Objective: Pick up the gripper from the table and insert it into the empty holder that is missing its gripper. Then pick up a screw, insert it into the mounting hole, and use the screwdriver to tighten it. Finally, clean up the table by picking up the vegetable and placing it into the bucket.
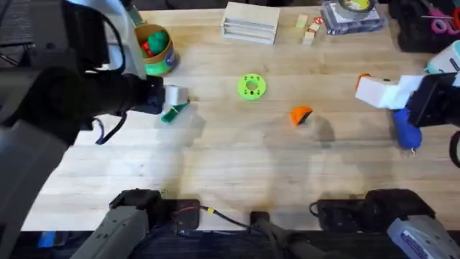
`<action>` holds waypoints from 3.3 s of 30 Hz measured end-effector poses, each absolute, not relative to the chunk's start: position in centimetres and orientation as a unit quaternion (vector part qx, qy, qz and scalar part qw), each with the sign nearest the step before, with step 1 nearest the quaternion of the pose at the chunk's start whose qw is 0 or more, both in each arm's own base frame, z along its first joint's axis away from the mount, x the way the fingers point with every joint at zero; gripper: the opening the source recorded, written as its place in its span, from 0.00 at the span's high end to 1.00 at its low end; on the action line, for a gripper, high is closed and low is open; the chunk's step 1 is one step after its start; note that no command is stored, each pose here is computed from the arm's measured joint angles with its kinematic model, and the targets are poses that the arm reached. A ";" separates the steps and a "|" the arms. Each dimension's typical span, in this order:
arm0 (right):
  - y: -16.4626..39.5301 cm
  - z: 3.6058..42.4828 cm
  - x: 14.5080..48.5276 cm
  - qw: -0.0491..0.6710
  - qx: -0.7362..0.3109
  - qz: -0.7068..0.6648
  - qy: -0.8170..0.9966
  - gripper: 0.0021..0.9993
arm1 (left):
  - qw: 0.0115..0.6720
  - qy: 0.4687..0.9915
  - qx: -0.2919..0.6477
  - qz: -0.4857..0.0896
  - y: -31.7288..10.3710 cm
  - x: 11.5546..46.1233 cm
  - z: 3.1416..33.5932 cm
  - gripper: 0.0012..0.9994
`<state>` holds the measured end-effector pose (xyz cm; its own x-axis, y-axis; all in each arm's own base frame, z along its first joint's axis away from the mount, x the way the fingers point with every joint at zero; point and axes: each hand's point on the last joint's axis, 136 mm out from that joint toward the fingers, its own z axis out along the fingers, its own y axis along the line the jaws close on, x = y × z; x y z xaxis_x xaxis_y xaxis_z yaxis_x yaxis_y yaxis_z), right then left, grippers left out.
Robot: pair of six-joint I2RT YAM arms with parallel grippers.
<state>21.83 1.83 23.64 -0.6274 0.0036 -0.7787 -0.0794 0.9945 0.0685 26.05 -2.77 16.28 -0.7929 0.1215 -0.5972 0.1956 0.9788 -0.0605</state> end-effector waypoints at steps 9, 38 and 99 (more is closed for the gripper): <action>1.8 23.6 21.8 0.431 -0.021 0.048 0.901 0.01 | 0.487 0.865 0.107 -0.058 -3.5 23.7 26.1 0.45; 1.8 23.6 21.8 0.430 -0.021 0.048 0.901 0.01 | 0.532 0.832 0.131 -0.089 -4.9 19.9 28.5 0.01; 1.8 23.6 21.8 0.430 -0.021 0.048 0.901 0.01 | 0.677 0.683 0.235 -0.143 -9.1 22.2 16.4 0.01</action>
